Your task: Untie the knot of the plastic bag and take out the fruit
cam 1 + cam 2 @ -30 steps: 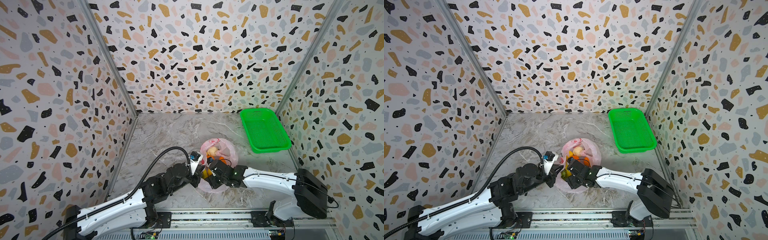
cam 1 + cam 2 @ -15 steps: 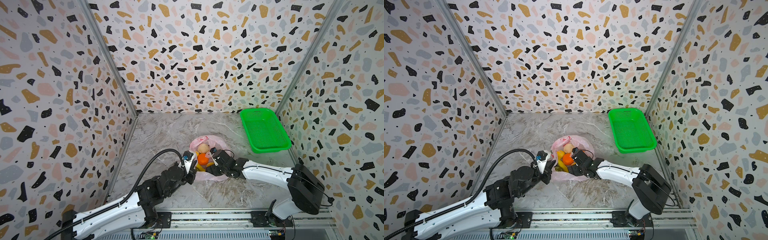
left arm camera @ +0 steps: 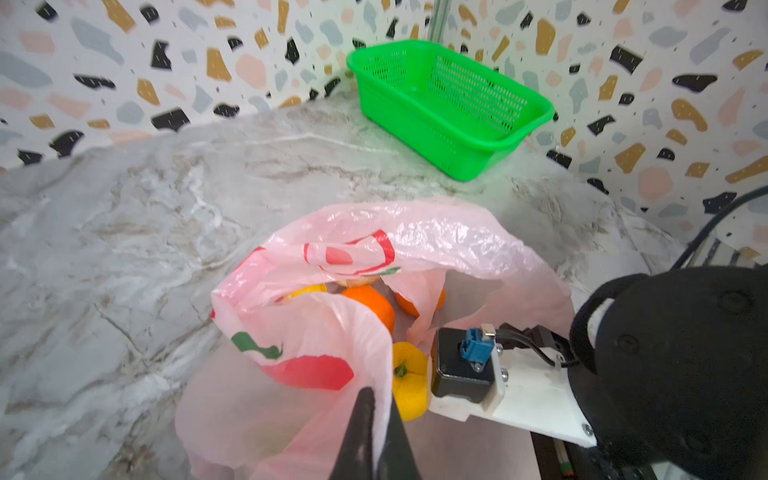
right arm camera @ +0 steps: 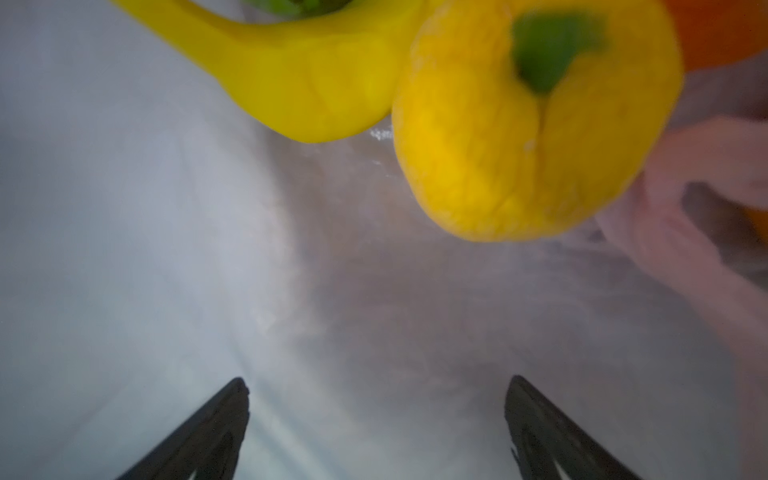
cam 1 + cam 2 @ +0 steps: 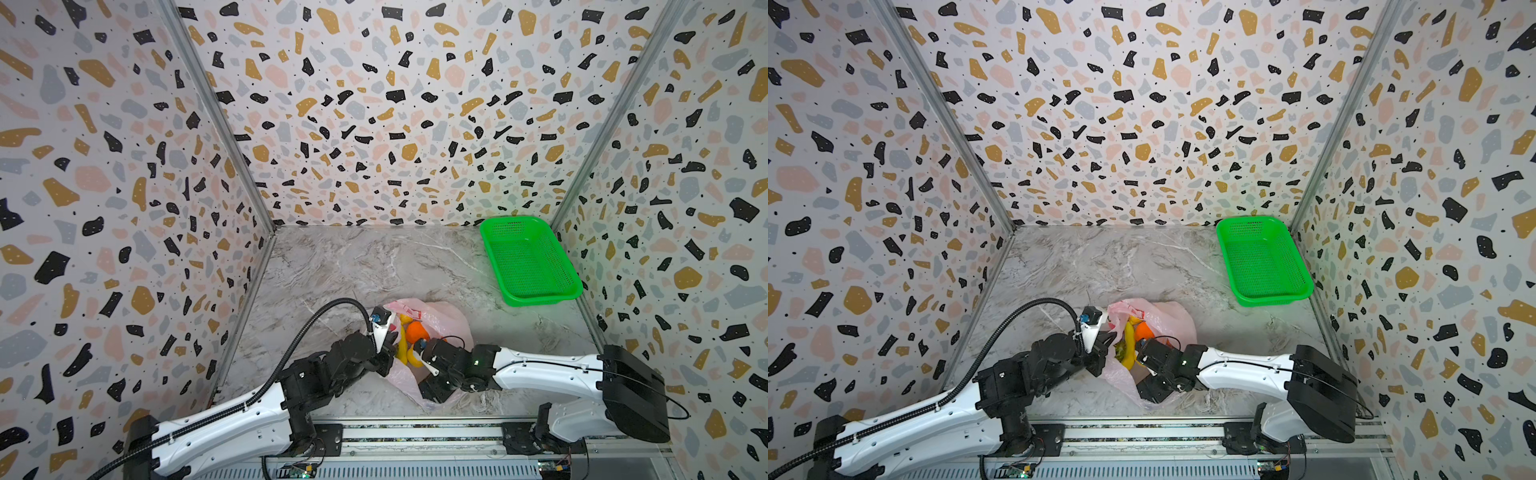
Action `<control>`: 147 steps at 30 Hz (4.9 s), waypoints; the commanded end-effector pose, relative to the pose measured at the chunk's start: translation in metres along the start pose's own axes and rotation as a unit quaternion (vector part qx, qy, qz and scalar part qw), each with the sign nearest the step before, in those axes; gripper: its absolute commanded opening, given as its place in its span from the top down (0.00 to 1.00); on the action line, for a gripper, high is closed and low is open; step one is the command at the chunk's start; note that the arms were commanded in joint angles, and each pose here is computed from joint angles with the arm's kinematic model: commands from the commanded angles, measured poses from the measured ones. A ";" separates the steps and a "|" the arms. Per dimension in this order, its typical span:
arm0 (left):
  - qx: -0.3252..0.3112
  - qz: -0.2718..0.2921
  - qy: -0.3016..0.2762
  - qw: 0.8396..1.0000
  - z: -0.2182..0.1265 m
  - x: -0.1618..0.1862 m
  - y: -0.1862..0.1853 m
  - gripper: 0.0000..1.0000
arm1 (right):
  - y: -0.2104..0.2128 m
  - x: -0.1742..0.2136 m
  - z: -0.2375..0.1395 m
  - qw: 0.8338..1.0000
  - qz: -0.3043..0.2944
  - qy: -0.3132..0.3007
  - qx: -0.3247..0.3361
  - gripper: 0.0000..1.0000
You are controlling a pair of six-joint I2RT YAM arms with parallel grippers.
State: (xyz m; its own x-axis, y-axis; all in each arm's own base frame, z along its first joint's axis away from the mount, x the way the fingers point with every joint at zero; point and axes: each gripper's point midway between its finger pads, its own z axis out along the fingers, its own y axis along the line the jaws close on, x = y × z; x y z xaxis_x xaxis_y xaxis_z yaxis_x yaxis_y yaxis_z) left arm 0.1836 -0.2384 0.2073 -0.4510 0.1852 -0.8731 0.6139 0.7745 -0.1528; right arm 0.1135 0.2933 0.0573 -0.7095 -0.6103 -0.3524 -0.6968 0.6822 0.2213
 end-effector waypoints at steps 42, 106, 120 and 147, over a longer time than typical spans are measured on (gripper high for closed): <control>-0.067 -0.002 0.012 0.998 -0.013 0.007 0.025 1.00 | -0.083 -0.244 -0.043 0.859 0.163 -0.482 0.049 0.24; -0.144 -0.006 0.025 0.989 0.011 0.030 0.047 1.00 | 0.013 -0.095 -0.005 0.992 0.002 -0.088 -0.089 0.02; -0.158 -0.001 0.024 0.987 0.013 0.034 0.053 1.00 | -0.030 -0.145 -0.021 0.978 0.098 -0.183 -0.030 0.01; -0.153 -0.012 -0.001 0.988 0.011 0.031 0.054 1.00 | -0.039 -0.163 0.038 0.977 0.095 -0.191 -0.006 0.11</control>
State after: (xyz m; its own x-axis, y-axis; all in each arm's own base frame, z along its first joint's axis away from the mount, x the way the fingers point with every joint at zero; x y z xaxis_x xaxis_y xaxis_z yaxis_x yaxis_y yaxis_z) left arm 0.2077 -0.1971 0.1594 -0.4824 0.1994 -0.8530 0.3898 0.9209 -0.0052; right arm 0.2525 0.3756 0.0499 -0.7652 -0.3171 -0.5602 -0.5553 0.7654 0.3252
